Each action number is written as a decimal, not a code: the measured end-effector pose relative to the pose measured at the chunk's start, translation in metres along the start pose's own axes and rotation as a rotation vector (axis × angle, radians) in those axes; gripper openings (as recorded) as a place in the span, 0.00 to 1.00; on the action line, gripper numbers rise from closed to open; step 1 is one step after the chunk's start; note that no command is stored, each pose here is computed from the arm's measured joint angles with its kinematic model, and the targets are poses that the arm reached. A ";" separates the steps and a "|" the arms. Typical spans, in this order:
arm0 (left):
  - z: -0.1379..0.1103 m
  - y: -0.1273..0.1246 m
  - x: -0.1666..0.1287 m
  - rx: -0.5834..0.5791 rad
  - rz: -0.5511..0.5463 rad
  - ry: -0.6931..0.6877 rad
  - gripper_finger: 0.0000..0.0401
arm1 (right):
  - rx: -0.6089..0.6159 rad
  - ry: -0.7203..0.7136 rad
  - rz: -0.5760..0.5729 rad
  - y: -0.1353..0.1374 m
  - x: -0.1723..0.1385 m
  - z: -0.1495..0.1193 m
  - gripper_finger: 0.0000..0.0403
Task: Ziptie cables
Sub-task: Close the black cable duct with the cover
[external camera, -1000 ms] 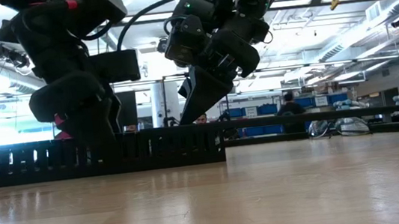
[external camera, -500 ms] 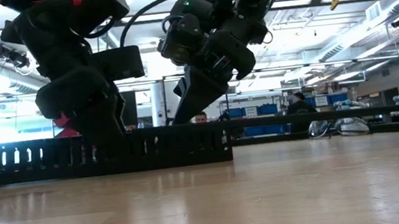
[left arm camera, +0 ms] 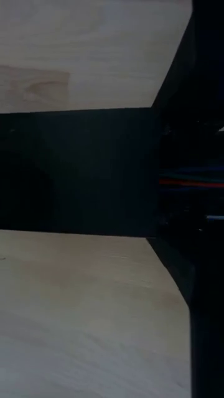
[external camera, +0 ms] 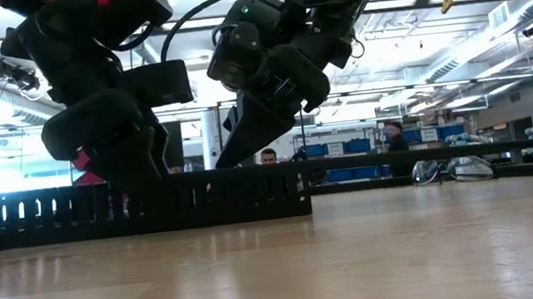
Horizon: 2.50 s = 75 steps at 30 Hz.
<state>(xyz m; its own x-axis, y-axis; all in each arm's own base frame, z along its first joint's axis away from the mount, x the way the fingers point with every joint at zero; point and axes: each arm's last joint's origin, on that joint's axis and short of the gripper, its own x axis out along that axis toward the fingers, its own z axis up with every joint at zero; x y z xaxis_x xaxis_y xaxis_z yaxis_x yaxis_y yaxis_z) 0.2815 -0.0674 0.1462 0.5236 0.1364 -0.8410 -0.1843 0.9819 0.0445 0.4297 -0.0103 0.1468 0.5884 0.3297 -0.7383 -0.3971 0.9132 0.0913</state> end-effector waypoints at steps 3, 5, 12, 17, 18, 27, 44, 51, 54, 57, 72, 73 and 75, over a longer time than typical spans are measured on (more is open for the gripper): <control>-0.001 0.000 0.000 0.007 -0.015 0.015 0.61 | 0.009 0.020 -0.001 0.000 -0.001 -0.001 0.00; 0.000 -0.001 -0.001 0.006 -0.032 0.022 0.67 | 0.013 0.030 0.002 0.000 -0.001 -0.002 0.00; -0.003 0.000 -0.001 -0.038 -0.037 0.058 0.86 | 0.021 0.051 0.008 0.001 -0.001 -0.004 0.00; -0.010 0.002 -0.002 -0.060 -0.034 0.131 0.90 | 0.024 0.059 0.010 0.001 -0.002 -0.005 0.00; -0.010 0.002 -0.002 -0.060 -0.031 0.139 0.90 | 0.024 0.059 0.010 0.001 -0.002 -0.005 0.00; -0.012 0.002 -0.002 -0.059 -0.024 0.150 0.84 | 0.025 0.060 0.011 0.001 -0.002 -0.005 0.00; -0.010 0.002 -0.001 -0.038 -0.012 0.123 0.54 | 0.034 0.060 0.016 -0.003 -0.003 -0.007 0.00; -0.009 0.002 -0.001 -0.038 -0.012 0.113 0.57 | 0.012 0.022 0.005 -0.003 -0.002 -0.004 0.00; -0.009 0.002 -0.001 -0.039 -0.010 0.111 0.57 | -0.004 0.003 -0.005 -0.002 -0.001 -0.001 0.00; -0.009 0.002 -0.001 -0.039 -0.010 0.110 0.57 | -0.012 -0.014 -0.007 -0.003 -0.001 0.000 0.00; -0.008 0.002 -0.001 -0.058 0.006 0.092 0.57 | -0.027 -0.012 -0.138 0.014 -0.063 0.026 0.00; -0.008 0.002 -0.001 -0.059 0.006 0.091 0.57 | -0.018 0.001 -0.132 0.015 -0.066 0.025 0.00; -0.008 0.002 -0.001 -0.066 0.006 0.089 0.57 | 0.005 0.036 -0.117 0.018 -0.070 0.023 0.00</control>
<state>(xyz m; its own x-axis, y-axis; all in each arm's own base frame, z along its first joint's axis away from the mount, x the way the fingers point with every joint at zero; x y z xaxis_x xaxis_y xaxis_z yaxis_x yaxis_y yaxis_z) 0.2745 -0.0664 0.1427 0.4467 0.1272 -0.8856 -0.2435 0.9698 0.0165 0.3976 -0.0114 0.2152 0.6051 0.2119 -0.7674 -0.3234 0.9462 0.0062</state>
